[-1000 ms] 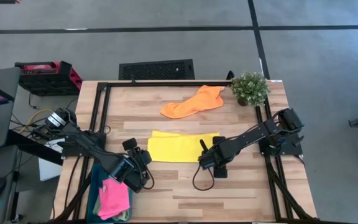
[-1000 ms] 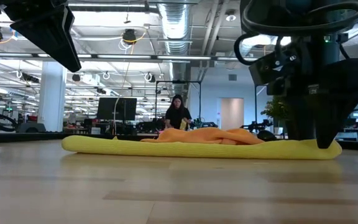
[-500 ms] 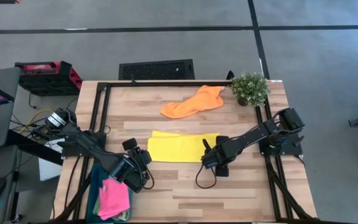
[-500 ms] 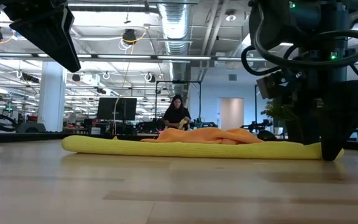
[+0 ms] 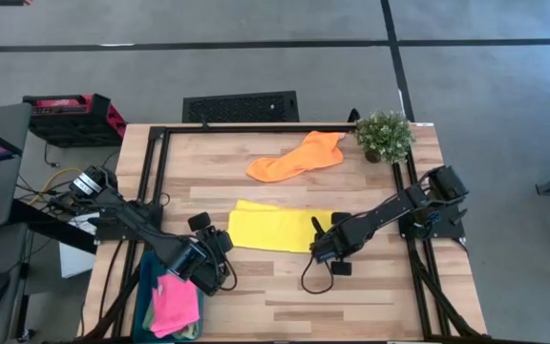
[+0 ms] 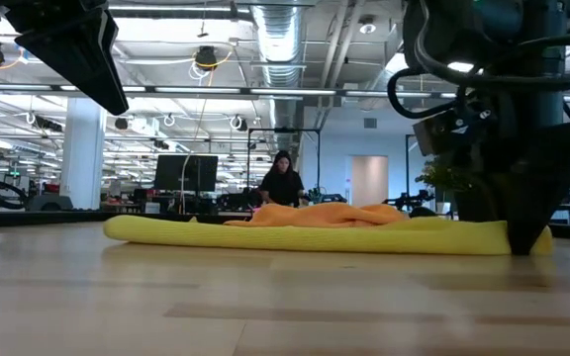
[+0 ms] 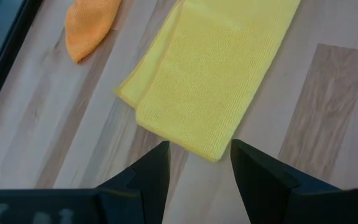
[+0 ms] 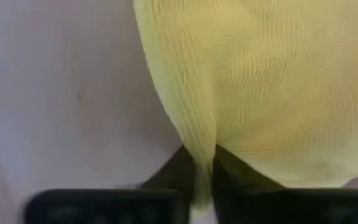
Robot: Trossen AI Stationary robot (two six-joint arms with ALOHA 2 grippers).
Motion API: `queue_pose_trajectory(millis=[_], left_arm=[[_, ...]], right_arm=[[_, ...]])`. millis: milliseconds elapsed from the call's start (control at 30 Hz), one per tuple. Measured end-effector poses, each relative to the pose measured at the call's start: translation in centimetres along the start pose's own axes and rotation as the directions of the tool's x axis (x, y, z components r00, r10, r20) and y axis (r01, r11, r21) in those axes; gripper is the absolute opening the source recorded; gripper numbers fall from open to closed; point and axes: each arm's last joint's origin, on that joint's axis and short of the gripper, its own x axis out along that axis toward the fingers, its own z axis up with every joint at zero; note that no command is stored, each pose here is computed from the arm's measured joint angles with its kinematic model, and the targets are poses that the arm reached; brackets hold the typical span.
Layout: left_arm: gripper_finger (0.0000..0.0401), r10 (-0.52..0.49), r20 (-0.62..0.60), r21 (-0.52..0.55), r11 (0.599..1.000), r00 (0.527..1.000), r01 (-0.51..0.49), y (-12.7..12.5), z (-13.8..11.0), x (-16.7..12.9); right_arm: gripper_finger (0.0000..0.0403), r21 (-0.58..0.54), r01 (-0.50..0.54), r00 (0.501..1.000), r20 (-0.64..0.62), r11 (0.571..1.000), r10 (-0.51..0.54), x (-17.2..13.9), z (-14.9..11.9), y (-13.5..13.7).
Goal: Fold microfiber towels
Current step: Fold the yellow microfiber towel
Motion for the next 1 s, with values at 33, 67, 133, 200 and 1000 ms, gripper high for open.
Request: queue_pose_trajectory(millis=[33, 67, 133, 200, 1000], left_arm=[[0.0162, 0.000, 0.000, 0.000, 1.000, 1.000, 0.000, 0.0, 0.0, 0.0], [0.0162, 0.000, 0.000, 0.000, 1.000, 1.000, 0.000, 0.0, 0.0, 0.0], [0.0162, -0.001, 0.000, 0.000, 1.000, 1.000, 0.001, 0.0, 0.0, 0.0], [0.0162, -0.002, 0.002, -0.002, 1.000, 1.000, 0.002, 0.0, 0.0, 0.0], [0.0162, -0.004, 0.002, -0.001, 1.000, 1.000, 0.004, 0.0, 0.0, 0.0]], right_arm=[[0.0038, 0.000, 0.003, 1.000, 0.005, 1.000, -0.003, 0.0, 0.1, 0.0], [0.0021, 0.000, 0.019, 1.000, 0.015, 1.000, -0.019, -0.1, 0.2, 0.0], [0.0014, 0.006, 0.035, 0.999, 0.024, 0.999, -0.035, -0.3, 0.5, -0.1], [0.0019, 0.003, 0.044, 0.999, 0.027, 0.999, -0.044, -0.8, 0.9, -0.2], [0.0004, -0.191, 0.159, 0.926, 0.369, 0.969, -0.079, -7.8, 8.5, -5.6]])
